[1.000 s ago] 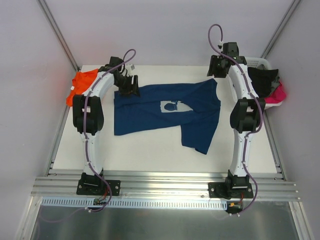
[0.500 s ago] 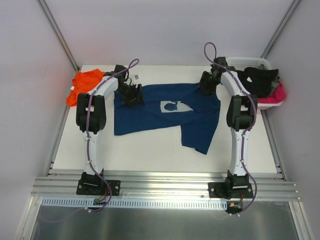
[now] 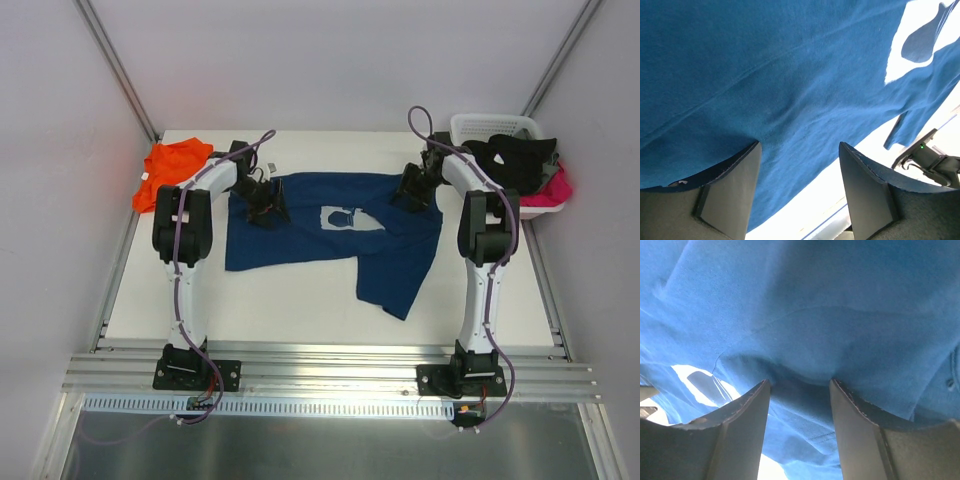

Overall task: Fold and stack the t-shirts
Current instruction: Fold the tshirt

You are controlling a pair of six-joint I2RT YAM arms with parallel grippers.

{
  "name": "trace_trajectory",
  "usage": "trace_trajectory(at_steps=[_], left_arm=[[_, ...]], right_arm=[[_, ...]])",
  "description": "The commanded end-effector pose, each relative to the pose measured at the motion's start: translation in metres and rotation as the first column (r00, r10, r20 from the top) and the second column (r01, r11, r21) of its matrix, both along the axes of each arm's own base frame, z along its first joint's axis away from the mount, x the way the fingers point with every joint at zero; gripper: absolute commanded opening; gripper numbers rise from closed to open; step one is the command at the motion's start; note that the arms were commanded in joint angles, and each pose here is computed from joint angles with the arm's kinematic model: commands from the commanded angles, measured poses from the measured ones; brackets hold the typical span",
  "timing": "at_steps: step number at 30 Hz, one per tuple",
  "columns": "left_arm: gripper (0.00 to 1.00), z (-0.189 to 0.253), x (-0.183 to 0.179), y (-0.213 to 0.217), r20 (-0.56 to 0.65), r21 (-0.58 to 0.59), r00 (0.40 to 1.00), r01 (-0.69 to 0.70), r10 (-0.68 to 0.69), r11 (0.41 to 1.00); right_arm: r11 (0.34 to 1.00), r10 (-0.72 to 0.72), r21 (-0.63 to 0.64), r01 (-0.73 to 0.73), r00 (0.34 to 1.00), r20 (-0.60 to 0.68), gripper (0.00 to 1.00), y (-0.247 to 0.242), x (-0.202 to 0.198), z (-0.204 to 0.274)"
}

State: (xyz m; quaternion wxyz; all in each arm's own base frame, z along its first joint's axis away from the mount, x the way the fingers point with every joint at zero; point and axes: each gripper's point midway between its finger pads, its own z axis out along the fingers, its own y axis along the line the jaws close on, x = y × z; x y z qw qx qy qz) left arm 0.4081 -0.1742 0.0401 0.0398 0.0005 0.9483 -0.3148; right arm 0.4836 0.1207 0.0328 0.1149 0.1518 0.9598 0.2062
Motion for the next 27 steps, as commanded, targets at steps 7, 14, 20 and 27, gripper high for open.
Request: trace_trajectory(at_steps=[7, 14, 20, 27], left_arm=[[0.63, 0.004, -0.006, 0.025, -0.078, -0.006, 0.994, -0.073, 0.072, 0.997], [0.58, 0.047, 0.007, 0.031, 0.054, -0.037, 0.998, -0.037, 0.039, 0.999], [0.61, 0.09, 0.06, 0.036, 0.271, 0.0, 0.963, -0.005, 0.004, 1.0], [0.6, 0.072, 0.091, 0.052, 0.308, 0.112, 0.951, -0.045, 0.009, 0.993]], right_arm=[[1.0, 0.017, 0.001, -0.017, 1.0, -0.017, 0.56, 0.004, -0.034, 0.034], [0.995, 0.08, -0.07, -0.072, 0.989, 0.121, 0.55, -0.01, -0.007, 0.058], [0.988, 0.082, -0.147, -0.045, 0.963, 0.258, 0.52, -0.036, 0.025, 0.095], [0.964, 0.074, -0.264, 0.013, 0.945, 0.318, 0.5, -0.074, 0.052, 0.103]])
